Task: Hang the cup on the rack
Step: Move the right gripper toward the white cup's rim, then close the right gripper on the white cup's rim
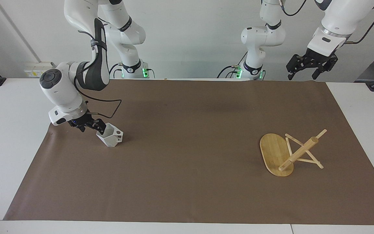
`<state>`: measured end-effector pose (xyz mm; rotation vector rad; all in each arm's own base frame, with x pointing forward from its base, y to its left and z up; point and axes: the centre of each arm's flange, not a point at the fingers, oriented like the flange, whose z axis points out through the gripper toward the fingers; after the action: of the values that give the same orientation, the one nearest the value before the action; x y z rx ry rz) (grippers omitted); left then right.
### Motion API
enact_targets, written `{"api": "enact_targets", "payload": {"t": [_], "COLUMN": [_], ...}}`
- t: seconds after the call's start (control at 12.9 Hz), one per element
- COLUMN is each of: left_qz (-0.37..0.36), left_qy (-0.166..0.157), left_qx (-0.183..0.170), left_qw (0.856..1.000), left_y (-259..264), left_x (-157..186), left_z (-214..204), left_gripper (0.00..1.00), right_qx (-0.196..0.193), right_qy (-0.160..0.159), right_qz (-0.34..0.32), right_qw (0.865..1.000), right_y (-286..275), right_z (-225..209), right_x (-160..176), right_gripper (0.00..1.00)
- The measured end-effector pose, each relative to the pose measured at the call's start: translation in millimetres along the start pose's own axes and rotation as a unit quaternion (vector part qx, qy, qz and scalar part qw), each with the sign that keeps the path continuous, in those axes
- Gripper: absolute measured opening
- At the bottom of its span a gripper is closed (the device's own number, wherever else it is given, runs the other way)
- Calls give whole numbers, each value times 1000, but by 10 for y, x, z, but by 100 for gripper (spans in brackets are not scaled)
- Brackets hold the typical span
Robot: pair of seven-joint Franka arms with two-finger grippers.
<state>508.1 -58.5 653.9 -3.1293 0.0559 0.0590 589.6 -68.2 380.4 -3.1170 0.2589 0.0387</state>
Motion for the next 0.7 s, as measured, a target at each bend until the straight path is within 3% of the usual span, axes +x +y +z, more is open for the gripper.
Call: {"api": "enact_targets", "payload": {"t": [0.7], "left_qz": [0], "left_qy": [0], "left_qx": [0], "left_qw": [1000], "left_y": [0], "left_x": [0], "left_z": [1], "left_gripper": [100], "right_qx": [3], "right_qy": [2], "right_qz": [-56], "right_qw": [998], "right_y": [-202], "right_z": [95], "right_x": [-40], "right_gripper": [95]}}
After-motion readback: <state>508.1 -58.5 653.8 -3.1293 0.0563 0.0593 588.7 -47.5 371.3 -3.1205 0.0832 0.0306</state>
